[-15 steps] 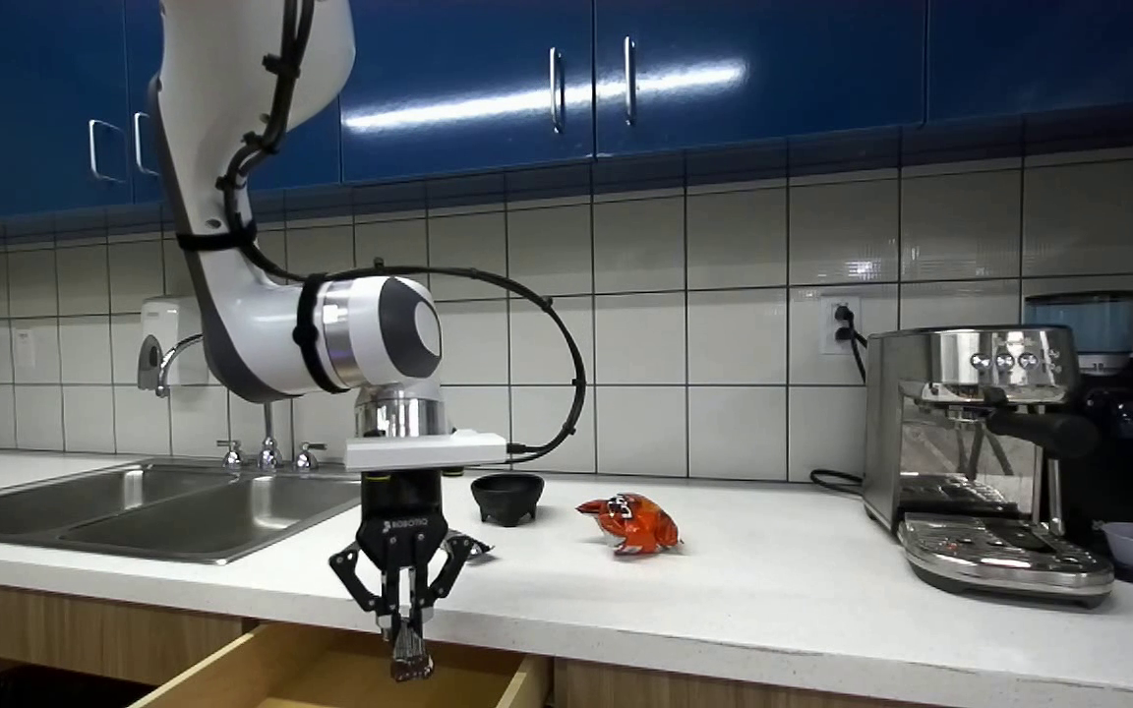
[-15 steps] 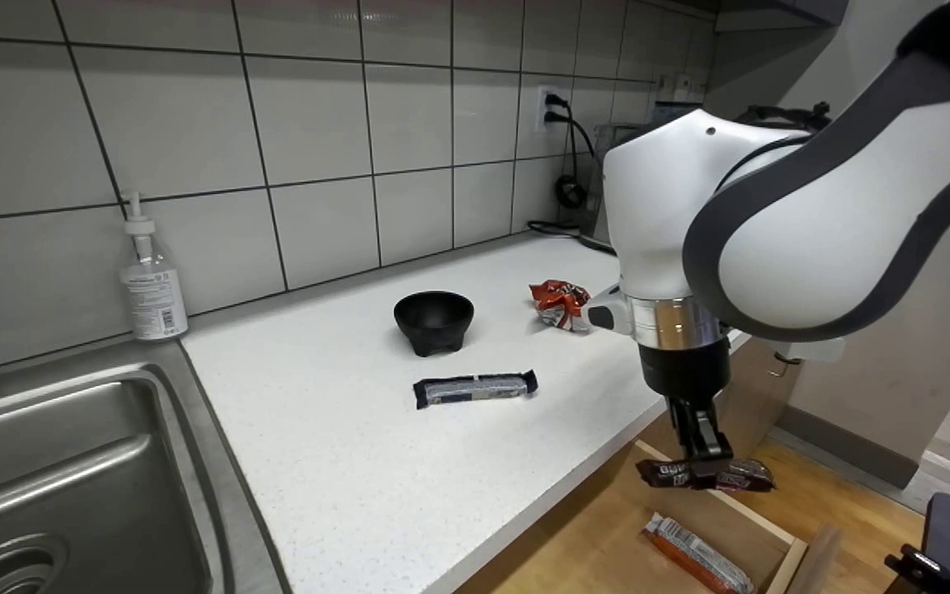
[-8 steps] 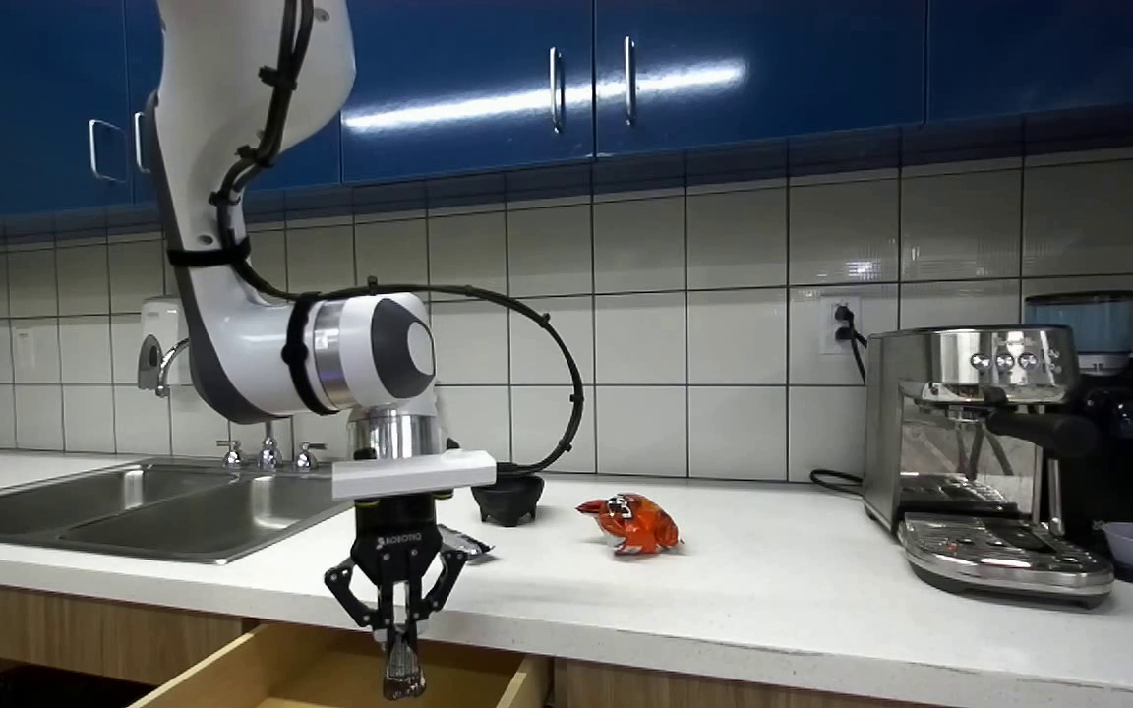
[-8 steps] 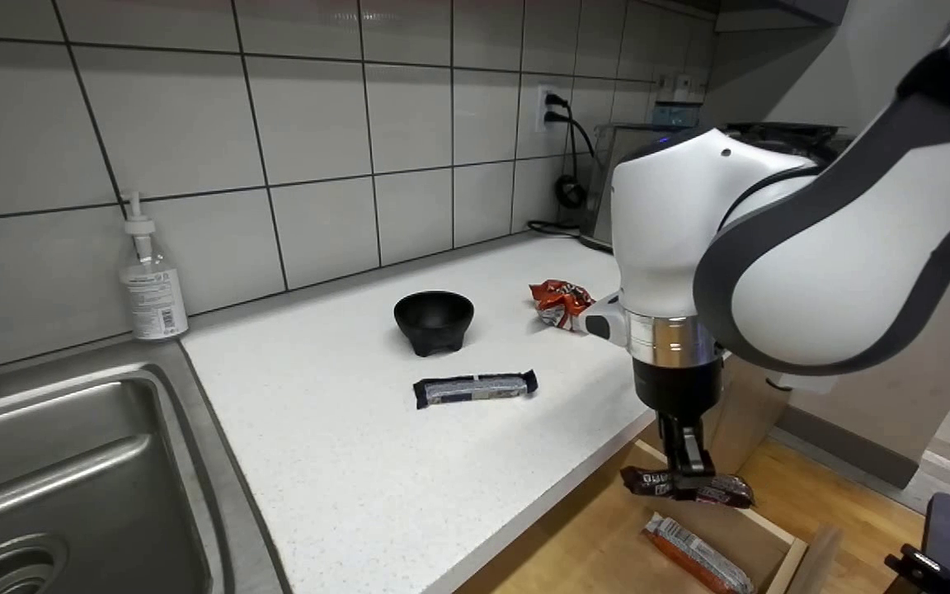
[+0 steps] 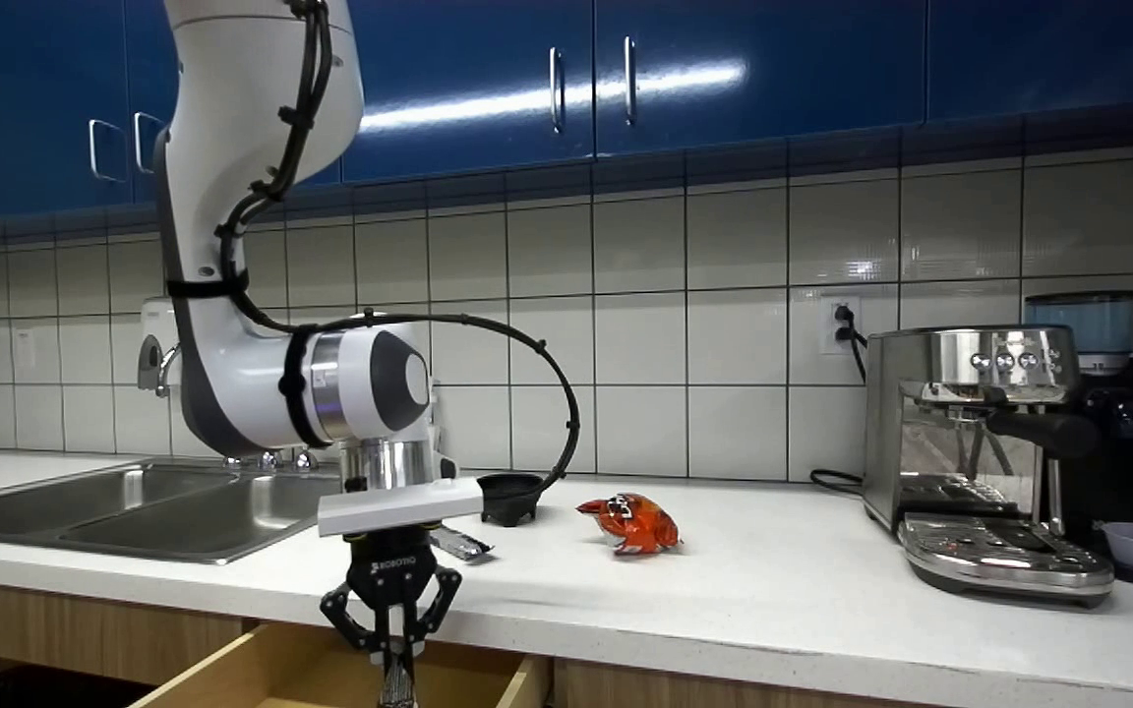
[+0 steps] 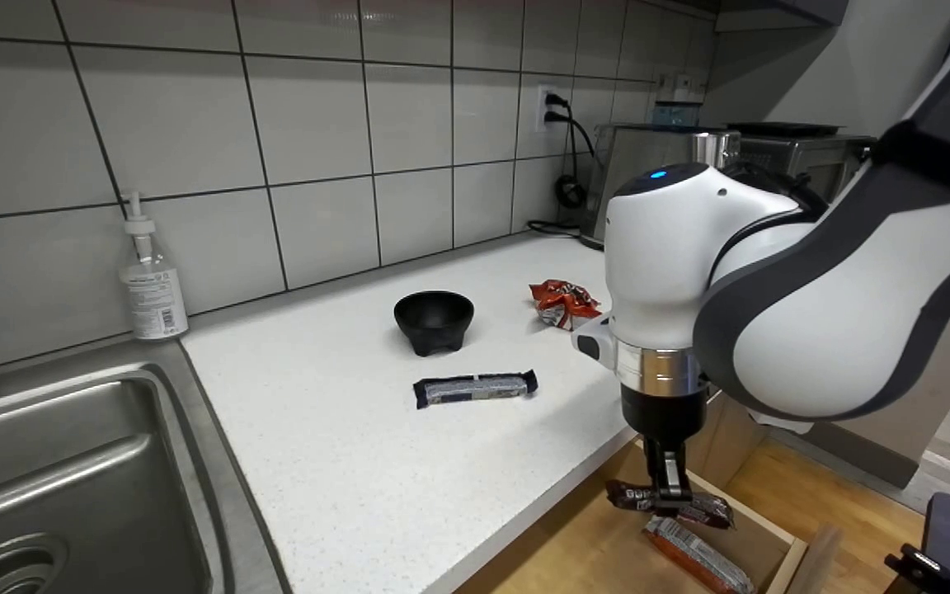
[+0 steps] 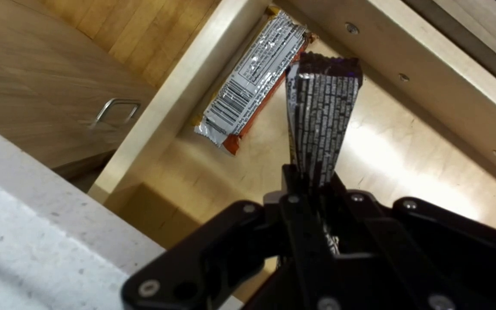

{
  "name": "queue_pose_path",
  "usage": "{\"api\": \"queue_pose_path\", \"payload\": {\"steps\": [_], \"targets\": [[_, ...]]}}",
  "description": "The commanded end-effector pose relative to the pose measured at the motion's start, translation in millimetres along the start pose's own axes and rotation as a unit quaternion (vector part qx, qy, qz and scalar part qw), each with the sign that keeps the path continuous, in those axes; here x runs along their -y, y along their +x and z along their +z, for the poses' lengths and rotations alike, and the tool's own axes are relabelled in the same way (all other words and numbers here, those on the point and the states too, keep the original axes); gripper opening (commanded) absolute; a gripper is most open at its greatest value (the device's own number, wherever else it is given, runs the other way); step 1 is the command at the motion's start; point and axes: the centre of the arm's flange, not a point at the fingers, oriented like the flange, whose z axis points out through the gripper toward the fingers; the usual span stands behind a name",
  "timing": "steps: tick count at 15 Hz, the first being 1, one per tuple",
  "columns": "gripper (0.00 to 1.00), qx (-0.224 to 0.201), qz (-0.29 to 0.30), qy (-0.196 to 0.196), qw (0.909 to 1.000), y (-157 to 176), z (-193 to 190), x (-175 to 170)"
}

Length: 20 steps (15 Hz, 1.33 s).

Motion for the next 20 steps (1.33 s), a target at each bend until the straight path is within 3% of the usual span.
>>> {"api": "queue_pose_path", "payload": {"steps": [1, 2, 3, 4, 11, 13, 20], "targets": [[0.04, -0.001, 0.014, -0.015, 0.9998, 5.5, 5.3, -4.4], [0.04, 0.0, 0.016, -0.015, 0.9998, 5.3, 6.3, -4.9], [0.3, 0.0, 0.017, -0.018, 0.9997, 4.6, 6.6, -5.6], [0.41, 0.0, 0.018, -0.019, 0.9997, 3.8, 6.2, -6.4], [0.94, -0.007, 0.018, -0.016, 0.9997, -6.1, -4.1, -9.0], [1.0, -0.012, 0.014, -0.016, 0.9997, -8.9, -11.8, -8.6], [1.0, -0.007, 0.003, -0.023, 0.9997, -6.1, -40.4, -17.8]]}}
